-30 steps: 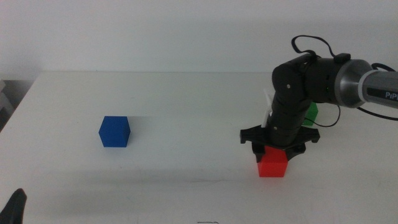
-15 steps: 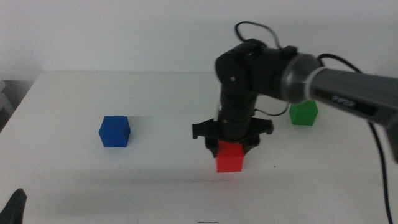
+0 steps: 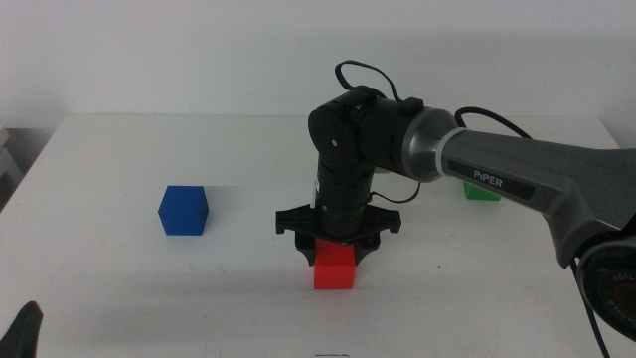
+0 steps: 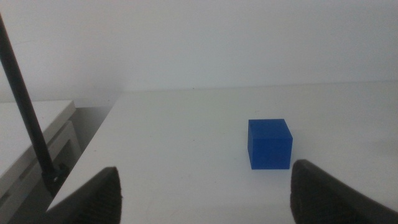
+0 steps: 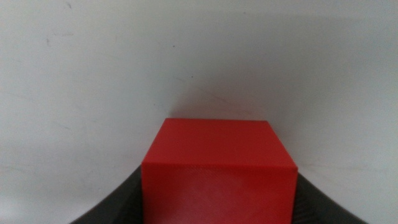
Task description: Stack red cubes first, then green, then blue cubes in a specific spot.
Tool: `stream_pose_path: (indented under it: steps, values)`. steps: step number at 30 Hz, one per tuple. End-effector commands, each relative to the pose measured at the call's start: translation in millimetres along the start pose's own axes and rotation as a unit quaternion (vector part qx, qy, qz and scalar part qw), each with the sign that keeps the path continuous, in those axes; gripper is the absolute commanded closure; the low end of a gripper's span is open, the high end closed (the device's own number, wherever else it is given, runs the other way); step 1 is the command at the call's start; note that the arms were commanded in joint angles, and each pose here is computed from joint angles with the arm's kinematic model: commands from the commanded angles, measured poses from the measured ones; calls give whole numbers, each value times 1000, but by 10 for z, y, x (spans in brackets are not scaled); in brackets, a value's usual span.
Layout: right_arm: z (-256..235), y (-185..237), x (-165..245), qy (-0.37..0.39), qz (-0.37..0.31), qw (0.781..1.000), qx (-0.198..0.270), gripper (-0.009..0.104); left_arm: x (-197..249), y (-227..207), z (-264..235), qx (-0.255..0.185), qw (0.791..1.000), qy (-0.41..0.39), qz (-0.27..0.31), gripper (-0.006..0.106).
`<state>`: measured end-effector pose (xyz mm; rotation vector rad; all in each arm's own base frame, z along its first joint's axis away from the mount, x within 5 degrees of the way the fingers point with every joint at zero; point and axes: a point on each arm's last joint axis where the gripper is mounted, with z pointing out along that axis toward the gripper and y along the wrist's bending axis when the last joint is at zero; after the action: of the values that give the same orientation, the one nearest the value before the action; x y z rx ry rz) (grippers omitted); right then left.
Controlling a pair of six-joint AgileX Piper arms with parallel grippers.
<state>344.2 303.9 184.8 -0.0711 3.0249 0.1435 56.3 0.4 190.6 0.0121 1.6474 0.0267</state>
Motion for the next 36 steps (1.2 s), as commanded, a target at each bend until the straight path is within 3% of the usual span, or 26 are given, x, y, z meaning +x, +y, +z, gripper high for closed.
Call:
stream_pose_path:
  steps: [1, 3, 5, 6, 10, 13, 29, 36]
  values:
    - [-298, 25, -55, -41, -2, 999, -25, 96, -93, 3, -20, -1, 999, -51, -5, 8]
    - [-291, 25, -55, -40, -2, 999, -25, 96, -93, 3, -20, -1, 999, -51, -5, 8]
    - [-291, 26, -57, -41, -1, 999, -26, 63, -93, 3, -20, -1, 999, -51, -5, 8]
    - [-291, 25, -55, -40, 0, 999, -25, 39, -93, 3, -20, -1, 999, -51, -5, 8]
    - [-291, 26, -55, -40, -2, 999, -25, 14, -93, 3, -20, -1, 999, -51, -5, 8]
    - [-310, 22, -50, -40, -14, 999, -24, 1, -93, 3, -20, -1, 999, -51, -5, 8]
    - [-793, -73, -19, -75, -23, 997, -19, 1, -93, 3, -20, -1, 999, -51, -5, 8]
    - [-1224, -255, -40, -99, -43, 994, -8, 1, -93, 3, -20, -1, 999, -51, -5, 8]
